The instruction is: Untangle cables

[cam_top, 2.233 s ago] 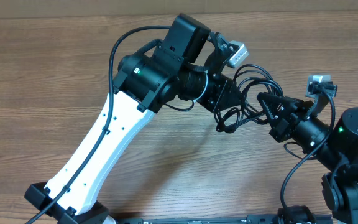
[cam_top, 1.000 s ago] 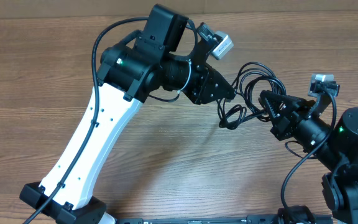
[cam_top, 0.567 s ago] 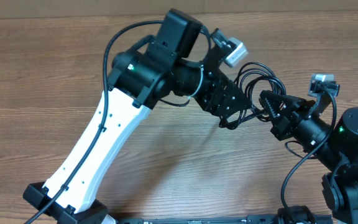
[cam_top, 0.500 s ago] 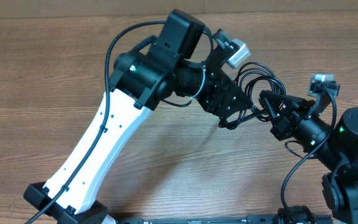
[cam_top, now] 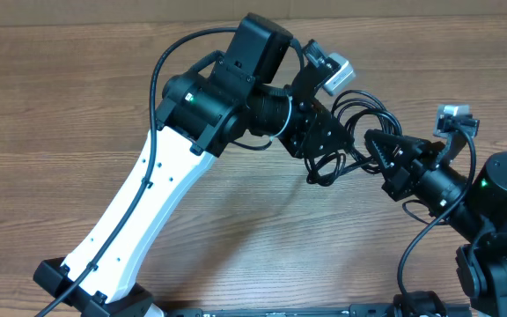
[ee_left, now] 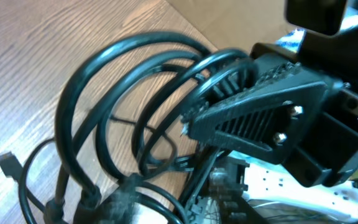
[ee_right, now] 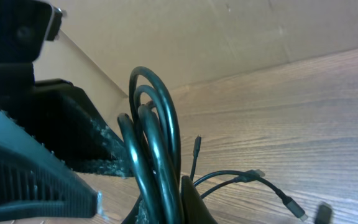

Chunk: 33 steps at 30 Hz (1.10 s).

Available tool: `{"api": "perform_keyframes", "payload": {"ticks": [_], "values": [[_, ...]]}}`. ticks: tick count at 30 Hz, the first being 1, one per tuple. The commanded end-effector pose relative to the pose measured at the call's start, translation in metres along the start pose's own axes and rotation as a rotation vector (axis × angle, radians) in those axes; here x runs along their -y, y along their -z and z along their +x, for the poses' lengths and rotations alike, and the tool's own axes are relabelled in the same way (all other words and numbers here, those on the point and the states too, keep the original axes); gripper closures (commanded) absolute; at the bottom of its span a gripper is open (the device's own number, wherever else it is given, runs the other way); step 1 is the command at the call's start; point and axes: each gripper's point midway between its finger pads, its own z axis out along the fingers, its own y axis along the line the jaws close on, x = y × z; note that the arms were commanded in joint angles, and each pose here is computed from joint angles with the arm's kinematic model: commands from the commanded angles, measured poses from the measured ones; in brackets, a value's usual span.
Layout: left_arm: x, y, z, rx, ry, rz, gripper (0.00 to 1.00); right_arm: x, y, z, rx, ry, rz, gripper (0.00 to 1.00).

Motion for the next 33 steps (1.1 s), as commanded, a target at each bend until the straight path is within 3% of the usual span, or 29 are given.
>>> {"api": "perform_keyframes", "payload": {"ticks": [1,6,13,16,20,21,33], "values": [[-0.014,0.004,0.001,-0.007,0.029,-0.071,0.49,-0.010,0.004,-0.009,0.031,0.017,-0.033,0.96],[-0.024,0.007,0.001,0.001,0.074,-0.120,0.49,-0.020,0.005,-0.015,0.050,0.041,-0.084,0.96],[-0.012,0.006,-0.017,0.060,0.010,-0.047,0.54,-0.020,0.005,-0.012,0.037,0.035,-0.084,0.96],[-0.011,0.006,-0.019,0.067,0.003,-0.046,0.65,-0.022,0.005,-0.011,0.030,0.037,-0.099,0.96],[-0.010,0.006,-0.018,0.063,0.004,-0.043,0.93,-0.022,0.005,-0.011,0.030,0.036,-0.099,0.96],[-0.009,0.006,-0.018,0.063,0.003,-0.040,0.96,-0.022,0.005,-0.011,0.030,0.036,-0.099,0.96],[-0.006,0.006,-0.012,0.040,0.011,-0.014,0.96,-0.021,0.005,-0.009,0.024,0.052,-0.093,0.96]]}}
